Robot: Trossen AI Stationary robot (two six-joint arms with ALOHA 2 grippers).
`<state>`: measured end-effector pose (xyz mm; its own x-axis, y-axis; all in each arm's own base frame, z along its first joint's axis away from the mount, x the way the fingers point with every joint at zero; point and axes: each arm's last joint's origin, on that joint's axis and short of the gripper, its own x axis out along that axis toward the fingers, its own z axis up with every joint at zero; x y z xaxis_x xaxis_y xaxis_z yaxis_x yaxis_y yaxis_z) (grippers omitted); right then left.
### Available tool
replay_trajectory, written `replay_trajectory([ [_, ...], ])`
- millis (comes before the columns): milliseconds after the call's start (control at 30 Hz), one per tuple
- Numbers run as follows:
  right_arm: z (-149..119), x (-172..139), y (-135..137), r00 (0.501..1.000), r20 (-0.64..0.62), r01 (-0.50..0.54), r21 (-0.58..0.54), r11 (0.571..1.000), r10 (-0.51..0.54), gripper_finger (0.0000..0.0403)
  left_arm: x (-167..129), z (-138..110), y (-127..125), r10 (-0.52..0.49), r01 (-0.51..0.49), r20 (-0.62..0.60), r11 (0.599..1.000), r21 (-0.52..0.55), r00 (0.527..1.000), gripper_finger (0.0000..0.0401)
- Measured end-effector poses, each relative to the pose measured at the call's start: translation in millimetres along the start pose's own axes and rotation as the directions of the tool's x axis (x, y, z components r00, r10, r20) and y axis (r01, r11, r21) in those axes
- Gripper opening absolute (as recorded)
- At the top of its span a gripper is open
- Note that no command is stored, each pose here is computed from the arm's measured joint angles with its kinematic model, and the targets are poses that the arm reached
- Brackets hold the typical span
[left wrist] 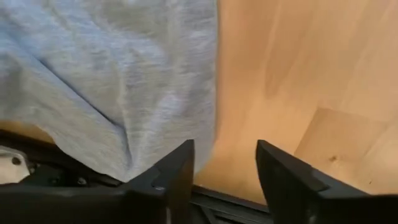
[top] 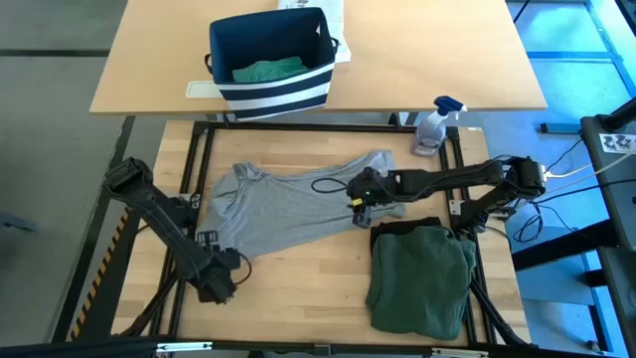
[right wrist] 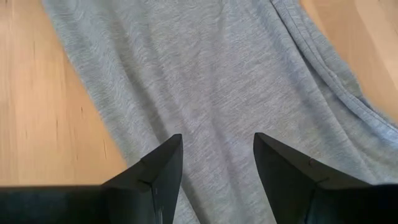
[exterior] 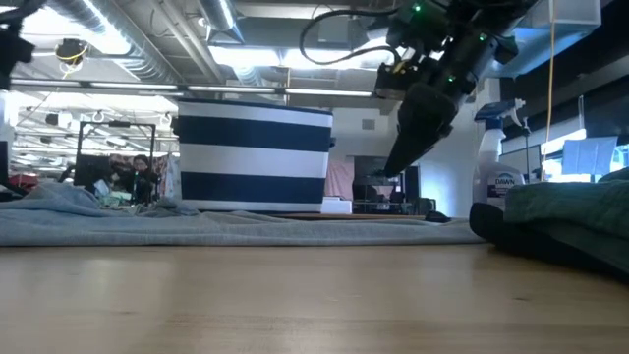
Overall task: Fold Laundry from Bin
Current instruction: Fold the gray shirt
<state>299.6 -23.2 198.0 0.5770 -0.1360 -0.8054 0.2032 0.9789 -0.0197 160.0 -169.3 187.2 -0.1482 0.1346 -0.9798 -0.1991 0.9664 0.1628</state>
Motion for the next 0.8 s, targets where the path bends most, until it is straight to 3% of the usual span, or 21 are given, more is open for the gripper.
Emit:
replay_trajectory([
  [267, 0.0, -0.1, 0.6, 1.0, 0.002, 0.007, -0.001, 1.0, -0.007, 0.0198, 5.4, -6.2, -9.2, 0.065, -0.059, 0.105, 0.997, -0.057, 0.992, 0.026],
  [400, 0.1, -0.1, 0.6, 1.0, 0.002, 0.007, -0.002, 1.0, -0.007, 0.0198, 14.0, -6.1, -14.5, 0.106, -0.101, 0.094, 0.993, -0.054, 0.99, 0.0289],
  [800, 0.2, -0.1, 0.6, 1.0, 0.003, 0.006, -0.003, 1.0, -0.006, 0.0198, 49.3, -2.2, -22.1, 0.335, -0.334, -0.011, 0.941, 0.052, 0.942, 0.03],
])
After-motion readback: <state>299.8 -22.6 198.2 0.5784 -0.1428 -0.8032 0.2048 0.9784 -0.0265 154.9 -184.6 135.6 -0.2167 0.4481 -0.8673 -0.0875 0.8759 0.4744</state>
